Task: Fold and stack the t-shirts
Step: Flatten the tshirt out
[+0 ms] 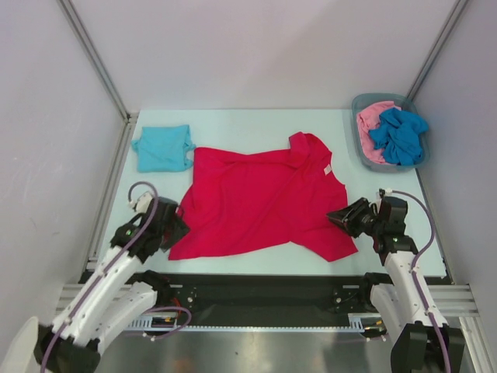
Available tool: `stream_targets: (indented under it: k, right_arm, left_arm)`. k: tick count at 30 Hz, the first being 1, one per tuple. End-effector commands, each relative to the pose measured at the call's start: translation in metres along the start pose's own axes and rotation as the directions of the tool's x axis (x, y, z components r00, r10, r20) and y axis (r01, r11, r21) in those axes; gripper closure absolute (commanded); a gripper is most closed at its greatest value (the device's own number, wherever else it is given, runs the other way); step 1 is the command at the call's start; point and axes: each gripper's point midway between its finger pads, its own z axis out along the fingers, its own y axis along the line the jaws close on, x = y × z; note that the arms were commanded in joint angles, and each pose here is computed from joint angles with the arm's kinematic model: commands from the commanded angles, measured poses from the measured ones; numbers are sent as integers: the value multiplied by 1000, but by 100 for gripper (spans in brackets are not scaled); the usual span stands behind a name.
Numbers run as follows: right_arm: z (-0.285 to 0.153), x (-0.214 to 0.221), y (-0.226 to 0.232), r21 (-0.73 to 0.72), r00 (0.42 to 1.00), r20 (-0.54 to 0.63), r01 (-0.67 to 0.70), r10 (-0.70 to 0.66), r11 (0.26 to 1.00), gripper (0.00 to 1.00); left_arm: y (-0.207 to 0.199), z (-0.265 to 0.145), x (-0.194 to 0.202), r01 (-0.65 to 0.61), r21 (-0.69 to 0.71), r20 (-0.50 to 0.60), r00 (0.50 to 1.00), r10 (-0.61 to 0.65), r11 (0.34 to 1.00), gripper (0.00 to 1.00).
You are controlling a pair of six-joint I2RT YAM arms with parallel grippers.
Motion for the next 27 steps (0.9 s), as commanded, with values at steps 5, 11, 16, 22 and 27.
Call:
stream_targets:
  k: [5, 11, 16, 22, 27]
  right_arm:
    - [-6, -57, 50, -51, 980, 188, 73, -62, 996, 68]
    - [23, -99, 65, 1, 974, 206, 98, -96, 995, 68]
    - [72, -118, 84, 27, 970, 148, 188, -190, 982, 67]
    - [171, -121, 87, 70, 979, -3, 205, -205, 976, 67]
    - [222, -109, 76, 127, 971, -79, 232, -224, 964, 66]
  left_arm:
    - [-155, 32, -66, -224, 239, 116, 973, 201, 945, 18]
    - [-212, 76, -96, -299, 281, 117, 954, 277, 912, 12]
    - [-229, 125, -106, -280, 293, 56, 960, 276, 914, 13]
    - [-249, 131, -124, -277, 319, 79, 961, 266, 906, 12]
    - [-262, 119, -126, -275, 380, 87, 961, 262, 883, 12]
